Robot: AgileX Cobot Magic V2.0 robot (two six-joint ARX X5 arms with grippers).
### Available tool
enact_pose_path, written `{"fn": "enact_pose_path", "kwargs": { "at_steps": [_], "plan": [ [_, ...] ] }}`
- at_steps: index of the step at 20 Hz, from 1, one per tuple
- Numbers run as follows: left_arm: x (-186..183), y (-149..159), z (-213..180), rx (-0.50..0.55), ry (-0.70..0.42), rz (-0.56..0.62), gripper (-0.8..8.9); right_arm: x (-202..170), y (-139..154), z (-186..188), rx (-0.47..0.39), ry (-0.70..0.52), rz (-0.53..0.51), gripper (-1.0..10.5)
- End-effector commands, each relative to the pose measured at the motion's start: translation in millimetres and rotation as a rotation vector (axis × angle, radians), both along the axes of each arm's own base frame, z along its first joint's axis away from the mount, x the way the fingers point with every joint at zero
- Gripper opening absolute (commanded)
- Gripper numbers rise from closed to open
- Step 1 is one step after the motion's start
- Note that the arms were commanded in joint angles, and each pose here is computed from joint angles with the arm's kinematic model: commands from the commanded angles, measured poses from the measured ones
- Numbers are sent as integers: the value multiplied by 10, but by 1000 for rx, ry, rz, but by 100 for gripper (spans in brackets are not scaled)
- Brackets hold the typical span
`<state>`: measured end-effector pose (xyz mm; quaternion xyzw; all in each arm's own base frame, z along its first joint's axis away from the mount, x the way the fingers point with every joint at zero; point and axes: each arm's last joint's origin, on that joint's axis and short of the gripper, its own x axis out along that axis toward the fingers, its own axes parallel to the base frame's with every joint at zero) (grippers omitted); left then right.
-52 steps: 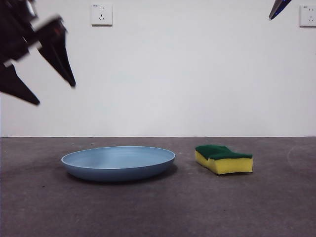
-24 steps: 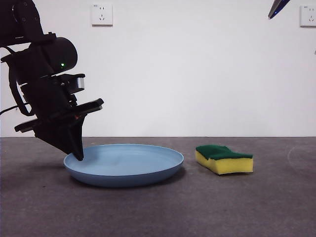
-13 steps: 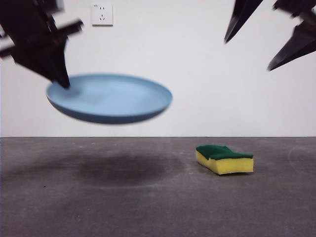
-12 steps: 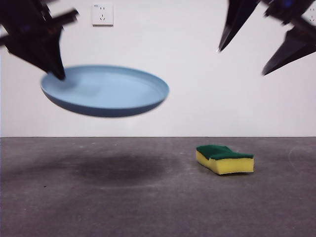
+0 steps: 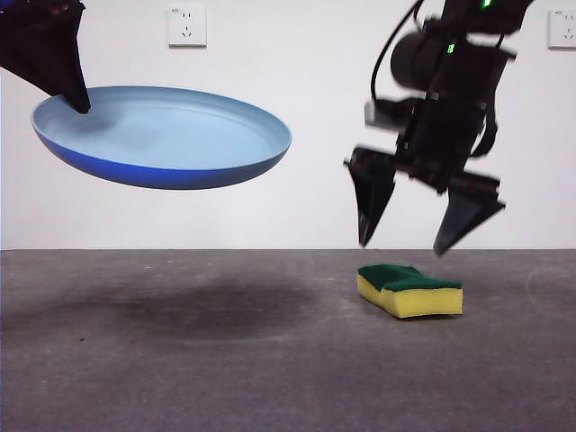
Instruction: Pick up the plate,pick up the cloth,clean the plate with the cloth
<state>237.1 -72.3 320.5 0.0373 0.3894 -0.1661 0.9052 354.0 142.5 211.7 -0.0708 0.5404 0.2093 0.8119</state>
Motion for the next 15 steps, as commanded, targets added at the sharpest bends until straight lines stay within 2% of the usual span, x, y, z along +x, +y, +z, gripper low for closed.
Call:
{"fn": "enact_pose_path", "kwargs": {
  "at_steps": [1,4,6,8,11,15],
  "plan": [
    [4,-5,-16,7,-2,-7,-9,51,31,-174,-21,33,9,594],
    [4,-5,-16,6,-3,-7,-9,80,43,-309,-34,67,9,585],
    [4,-5,-16,6,-3,-7,-9,90,47,-366,-40,82,9,510],
    [5,-5,-16,6,-3,-7,-9,92,47,-375,-41,85,9,364],
    [6,-5,-15,6,-5,-7,-9,80,41,-380,-45,98,9,-5],
    [6,-5,-15,6,-5,-7,-9,63,34,-387,-54,117,9,-16]
  ]
}}
